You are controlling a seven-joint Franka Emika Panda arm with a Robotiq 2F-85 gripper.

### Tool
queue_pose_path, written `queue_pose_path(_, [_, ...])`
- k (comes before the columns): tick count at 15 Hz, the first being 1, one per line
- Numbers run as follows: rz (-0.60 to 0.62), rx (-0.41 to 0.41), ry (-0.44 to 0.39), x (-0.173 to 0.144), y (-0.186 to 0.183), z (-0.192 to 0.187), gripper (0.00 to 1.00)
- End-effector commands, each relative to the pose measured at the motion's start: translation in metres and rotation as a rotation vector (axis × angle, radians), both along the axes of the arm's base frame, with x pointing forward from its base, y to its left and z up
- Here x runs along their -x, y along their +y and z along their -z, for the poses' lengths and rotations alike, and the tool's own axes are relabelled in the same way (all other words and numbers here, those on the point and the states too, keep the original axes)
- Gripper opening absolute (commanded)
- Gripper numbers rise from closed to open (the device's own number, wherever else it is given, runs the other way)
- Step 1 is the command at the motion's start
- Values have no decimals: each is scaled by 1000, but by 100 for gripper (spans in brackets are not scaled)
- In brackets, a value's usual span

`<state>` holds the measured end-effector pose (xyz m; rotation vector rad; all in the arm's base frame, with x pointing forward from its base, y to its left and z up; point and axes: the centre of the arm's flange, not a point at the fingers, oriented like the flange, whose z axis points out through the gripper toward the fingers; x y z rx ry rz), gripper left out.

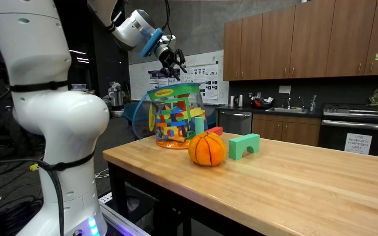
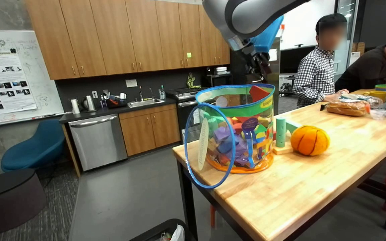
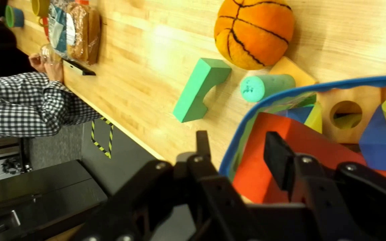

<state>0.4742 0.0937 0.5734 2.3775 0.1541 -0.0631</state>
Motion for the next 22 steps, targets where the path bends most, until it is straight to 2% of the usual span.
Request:
queue_pose_path(1, [2, 72, -38, 13, -7, -29, 22])
queue_pose_path(3, [-5, 93, -55, 16, -7, -37, 22])
queue_pose_path(4, [-14, 93, -62, 17, -5, -39, 72])
queue_pose_path(5, [-27, 84, -66, 18, -4, -40, 73])
queue_pose_path(6, [-3, 74, -61, 12, -5, -31, 53])
queue_pose_path(9, [-11, 74, -65, 14, -2, -33, 72])
queue_pose_path(13, [-12, 74, -65, 14, -1, -33, 73])
queue_pose_path(14, [-12, 74, -65, 14, -1, -33, 93])
queue_pose_path(17, [-14, 63, -93, 9, 2, -26, 100])
queue_pose_path(22, [-22, 53, -111, 0, 6, -20, 100])
